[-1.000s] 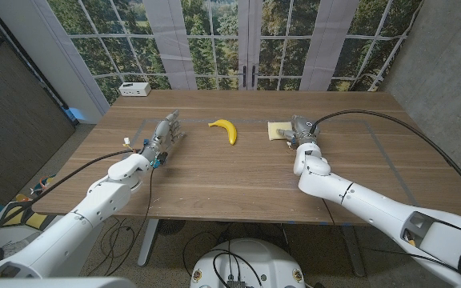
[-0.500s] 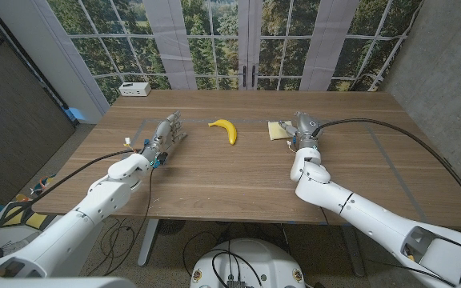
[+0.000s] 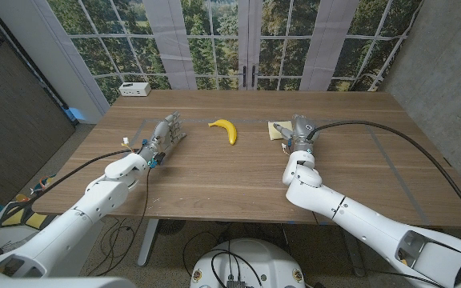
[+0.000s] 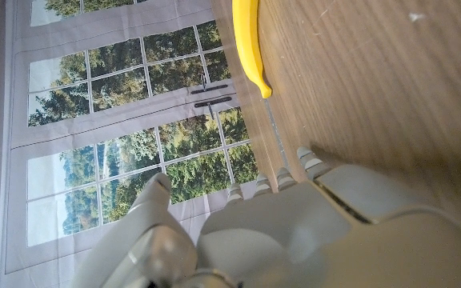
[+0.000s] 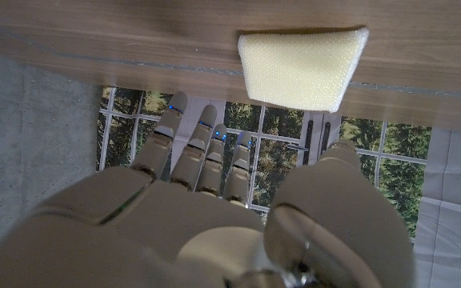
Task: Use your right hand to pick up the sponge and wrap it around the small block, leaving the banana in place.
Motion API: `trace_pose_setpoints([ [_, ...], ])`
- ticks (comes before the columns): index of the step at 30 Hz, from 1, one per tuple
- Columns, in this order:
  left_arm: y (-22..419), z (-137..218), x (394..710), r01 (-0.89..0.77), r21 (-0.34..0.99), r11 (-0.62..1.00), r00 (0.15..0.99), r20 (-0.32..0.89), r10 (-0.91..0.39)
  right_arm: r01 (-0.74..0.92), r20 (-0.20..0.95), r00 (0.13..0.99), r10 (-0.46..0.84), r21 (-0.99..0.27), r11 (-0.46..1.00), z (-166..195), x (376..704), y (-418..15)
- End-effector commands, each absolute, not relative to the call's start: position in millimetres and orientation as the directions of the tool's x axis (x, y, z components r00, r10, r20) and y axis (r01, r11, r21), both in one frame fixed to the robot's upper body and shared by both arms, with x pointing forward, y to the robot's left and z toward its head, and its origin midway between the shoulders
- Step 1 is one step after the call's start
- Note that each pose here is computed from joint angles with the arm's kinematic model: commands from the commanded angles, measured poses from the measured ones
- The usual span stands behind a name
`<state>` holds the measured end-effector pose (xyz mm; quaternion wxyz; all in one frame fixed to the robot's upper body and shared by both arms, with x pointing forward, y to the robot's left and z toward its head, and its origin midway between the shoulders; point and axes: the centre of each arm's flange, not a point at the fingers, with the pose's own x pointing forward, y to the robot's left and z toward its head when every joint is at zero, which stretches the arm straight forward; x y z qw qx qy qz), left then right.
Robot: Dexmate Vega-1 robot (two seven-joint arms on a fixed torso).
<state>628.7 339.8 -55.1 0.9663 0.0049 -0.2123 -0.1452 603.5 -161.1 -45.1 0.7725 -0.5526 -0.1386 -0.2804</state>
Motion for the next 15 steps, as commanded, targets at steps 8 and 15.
trace_pose_setpoints([
  [8, 349.0, -38.1, 621.1, 0.263, 0.092, 0.960, 0.853, 0.443, -0.276, 0.510, 0.440, 0.832, -0.337, -0.846, 0.154, -49.3, 626.8, -148.9],
  [15, 350.4, -39.3, 621.1, 0.259, 0.082, 0.963, 0.856, 0.442, -0.268, 0.471, 0.402, 0.845, -0.353, -0.871, 0.137, -50.6, 635.1, -148.1],
])
